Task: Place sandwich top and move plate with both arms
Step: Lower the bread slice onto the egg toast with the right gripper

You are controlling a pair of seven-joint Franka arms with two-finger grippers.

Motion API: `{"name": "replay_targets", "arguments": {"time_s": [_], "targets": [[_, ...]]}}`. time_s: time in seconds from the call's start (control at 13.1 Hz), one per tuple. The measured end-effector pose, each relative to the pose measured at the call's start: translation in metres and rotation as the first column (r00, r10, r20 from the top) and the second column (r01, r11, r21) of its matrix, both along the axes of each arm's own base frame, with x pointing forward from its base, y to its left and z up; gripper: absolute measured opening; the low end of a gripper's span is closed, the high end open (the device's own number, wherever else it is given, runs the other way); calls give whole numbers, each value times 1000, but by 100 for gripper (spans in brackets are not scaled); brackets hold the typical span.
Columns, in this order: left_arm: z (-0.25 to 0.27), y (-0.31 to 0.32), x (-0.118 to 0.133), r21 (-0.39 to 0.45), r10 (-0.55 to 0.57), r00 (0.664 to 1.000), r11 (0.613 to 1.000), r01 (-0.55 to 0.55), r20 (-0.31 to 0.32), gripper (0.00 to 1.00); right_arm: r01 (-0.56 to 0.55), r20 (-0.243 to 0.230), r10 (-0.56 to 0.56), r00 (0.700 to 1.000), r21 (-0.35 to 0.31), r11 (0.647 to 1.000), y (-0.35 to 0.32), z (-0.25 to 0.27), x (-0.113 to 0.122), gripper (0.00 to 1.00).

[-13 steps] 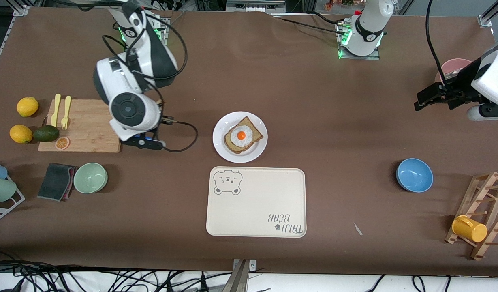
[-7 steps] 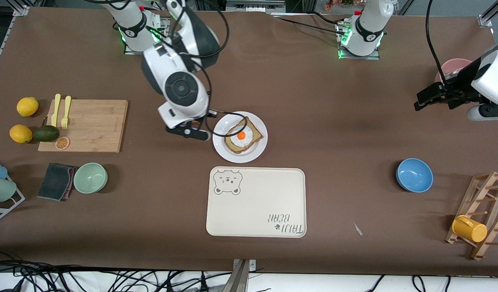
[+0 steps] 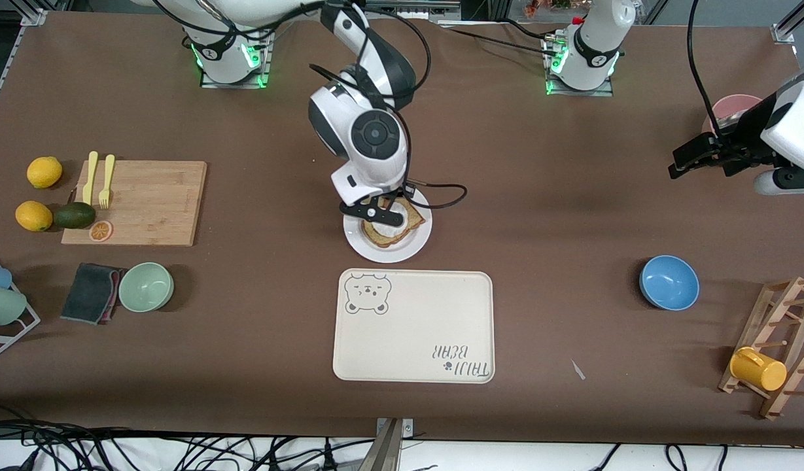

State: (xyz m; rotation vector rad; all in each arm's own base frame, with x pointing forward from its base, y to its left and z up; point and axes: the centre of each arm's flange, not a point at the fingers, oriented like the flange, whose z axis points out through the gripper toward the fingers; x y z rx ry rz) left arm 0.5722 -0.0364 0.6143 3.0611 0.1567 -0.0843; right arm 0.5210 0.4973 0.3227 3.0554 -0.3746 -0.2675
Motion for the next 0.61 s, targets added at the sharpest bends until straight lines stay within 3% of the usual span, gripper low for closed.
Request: {"name": "replay_targets", "arguments": {"time_s": [0.23, 0.53, 0.61], "targets": [[0, 0, 0, 0, 0, 1000, 1000, 0, 0, 100, 2, -14, -3, 1000, -16, 1000, 1, -26, 2, 3], [0, 0, 0, 0, 0, 1000, 1000, 0, 0, 100, 12, 33, -13, 999, 21, 1000, 7, -42, 10, 3], [0, 0, 0, 0, 0, 1000, 1000, 0, 0, 100, 14, 41, -15, 999, 26, 1000, 8, -48, 12, 10]]}}
